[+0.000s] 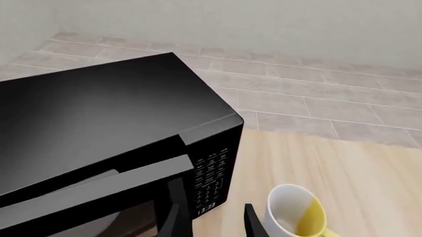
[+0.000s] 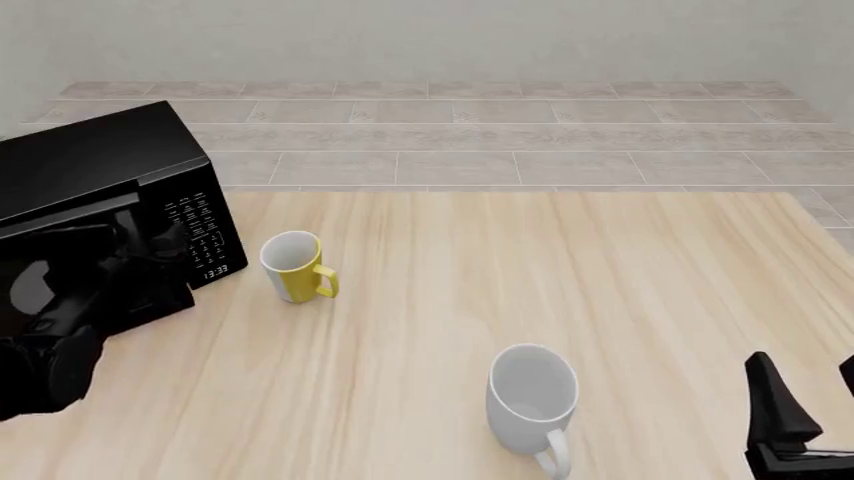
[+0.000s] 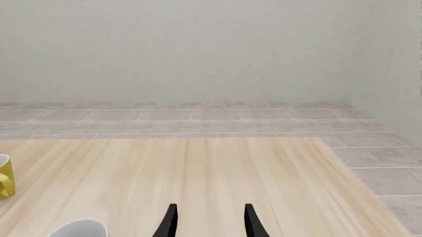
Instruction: Close the microwave.
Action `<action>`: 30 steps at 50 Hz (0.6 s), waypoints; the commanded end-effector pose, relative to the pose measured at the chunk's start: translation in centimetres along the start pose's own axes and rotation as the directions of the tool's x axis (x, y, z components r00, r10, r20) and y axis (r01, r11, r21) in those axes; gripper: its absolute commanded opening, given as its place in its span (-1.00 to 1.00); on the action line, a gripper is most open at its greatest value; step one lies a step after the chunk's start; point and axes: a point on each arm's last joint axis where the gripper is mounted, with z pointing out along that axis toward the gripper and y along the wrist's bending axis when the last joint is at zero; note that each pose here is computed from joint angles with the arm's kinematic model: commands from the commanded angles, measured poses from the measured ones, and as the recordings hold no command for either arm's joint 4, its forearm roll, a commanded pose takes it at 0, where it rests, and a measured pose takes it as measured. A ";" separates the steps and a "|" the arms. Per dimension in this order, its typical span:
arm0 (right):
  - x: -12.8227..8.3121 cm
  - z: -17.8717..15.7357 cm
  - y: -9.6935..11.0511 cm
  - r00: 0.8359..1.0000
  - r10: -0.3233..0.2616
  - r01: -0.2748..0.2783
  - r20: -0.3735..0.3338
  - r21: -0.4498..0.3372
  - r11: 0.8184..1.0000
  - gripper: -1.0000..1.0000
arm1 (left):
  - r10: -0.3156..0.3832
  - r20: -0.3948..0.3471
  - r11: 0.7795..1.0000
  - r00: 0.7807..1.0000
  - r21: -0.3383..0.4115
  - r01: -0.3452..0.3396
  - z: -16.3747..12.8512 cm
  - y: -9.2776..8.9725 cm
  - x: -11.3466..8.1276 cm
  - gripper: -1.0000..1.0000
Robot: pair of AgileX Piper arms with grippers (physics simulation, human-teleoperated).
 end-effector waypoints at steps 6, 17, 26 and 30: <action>-0.2 -0.2 0.0 1.000 0.002 -0.002 0.005 0.002 1.000 1.00 | -0.035 -0.140 0.998 0.990 -0.049 0.028 1.5 0.6 3.3 1.00; -0.1 -0.2 0.0 1.000 0.016 -0.016 0.001 -0.004 1.000 1.00 | -0.036 -0.147 0.998 0.989 -0.059 0.027 2.1 0.9 3.5 1.00; -0.3 -0.2 0.0 1.000 0.014 -0.014 0.004 -0.003 1.000 1.00 | -0.038 -0.153 0.998 0.988 -0.063 0.029 2.4 1.1 3.7 1.00; -0.1 -0.3 0.0 1.000 0.015 -0.015 0.003 0.000 1.000 1.00 | -0.038 -0.153 0.997 0.987 -0.072 0.027 2.7 1.4 3.7 1.00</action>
